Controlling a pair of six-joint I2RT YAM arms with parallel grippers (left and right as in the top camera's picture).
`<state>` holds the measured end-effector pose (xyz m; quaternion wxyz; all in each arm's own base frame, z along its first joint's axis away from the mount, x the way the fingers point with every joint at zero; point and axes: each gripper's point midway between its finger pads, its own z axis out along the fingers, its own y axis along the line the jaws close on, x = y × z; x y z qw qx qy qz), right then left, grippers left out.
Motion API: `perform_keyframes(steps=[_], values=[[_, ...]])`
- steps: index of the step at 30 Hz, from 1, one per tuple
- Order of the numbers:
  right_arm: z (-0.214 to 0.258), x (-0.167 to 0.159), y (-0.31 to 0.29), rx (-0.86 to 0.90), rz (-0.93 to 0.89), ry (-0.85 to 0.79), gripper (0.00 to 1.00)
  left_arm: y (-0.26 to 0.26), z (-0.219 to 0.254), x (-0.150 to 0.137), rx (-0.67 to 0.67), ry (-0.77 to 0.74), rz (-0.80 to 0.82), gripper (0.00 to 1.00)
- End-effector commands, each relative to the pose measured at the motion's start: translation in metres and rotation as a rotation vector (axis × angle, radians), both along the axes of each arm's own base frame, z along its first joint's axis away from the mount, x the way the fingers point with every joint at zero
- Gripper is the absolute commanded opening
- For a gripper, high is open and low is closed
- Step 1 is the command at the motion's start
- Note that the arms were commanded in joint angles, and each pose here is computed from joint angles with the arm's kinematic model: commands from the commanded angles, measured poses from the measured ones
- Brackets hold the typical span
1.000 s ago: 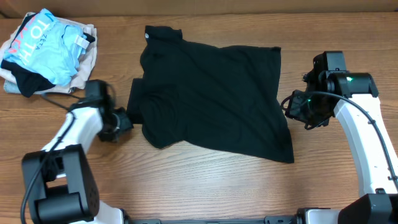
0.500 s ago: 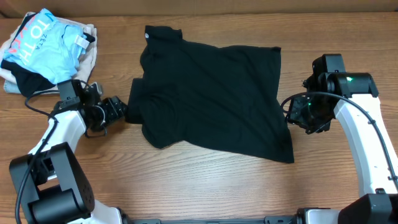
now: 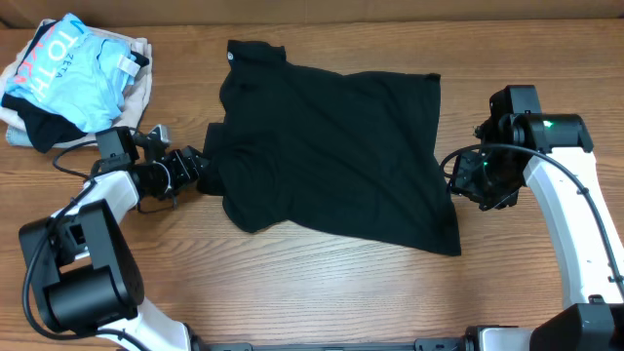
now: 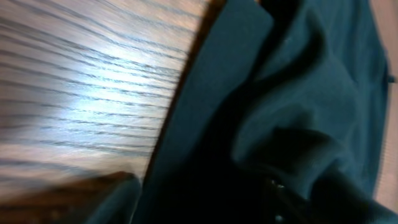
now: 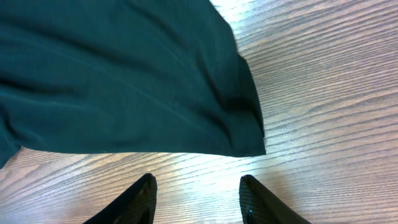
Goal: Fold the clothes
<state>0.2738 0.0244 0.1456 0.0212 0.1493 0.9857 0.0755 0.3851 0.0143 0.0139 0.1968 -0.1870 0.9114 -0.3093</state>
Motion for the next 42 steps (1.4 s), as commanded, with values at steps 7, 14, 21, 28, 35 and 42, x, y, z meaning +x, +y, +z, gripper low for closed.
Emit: perform_keyframes(steps=[7, 14, 21, 28, 35, 42], values=[[0.002, 0.004, -0.001, -0.004, -0.004, -0.019, 0.47, -0.021, -0.059, -0.039, 0.034, 0.231, -0.022, 0.35], [0.002, 0.004, -0.001, -0.005, -0.003, -0.019, 0.47, -0.007, -0.061, -0.032, 0.09, 0.254, 0.05, 0.04], [0.002, 0.004, -0.001, -0.005, -0.003, -0.018, 0.47, 0.032, -0.047, -0.019, 0.258, 0.309, 0.106, 0.04], [0.002, 0.004, -0.001, -0.005, -0.003, -0.019, 0.47, 0.084, -0.001, 0.003, 0.502, 0.352, 0.15, 0.04], [0.002, 0.001, -0.001, -0.005, -0.003, -0.008, 0.47, 0.13, 0.056, 0.02, 0.742, 0.356, 0.197, 0.04], [0.002, 0.002, -0.001, -0.005, -0.003, -0.012, 0.47, 0.13, 0.068, 0.021, 0.765, 0.349, 0.141, 0.43]])
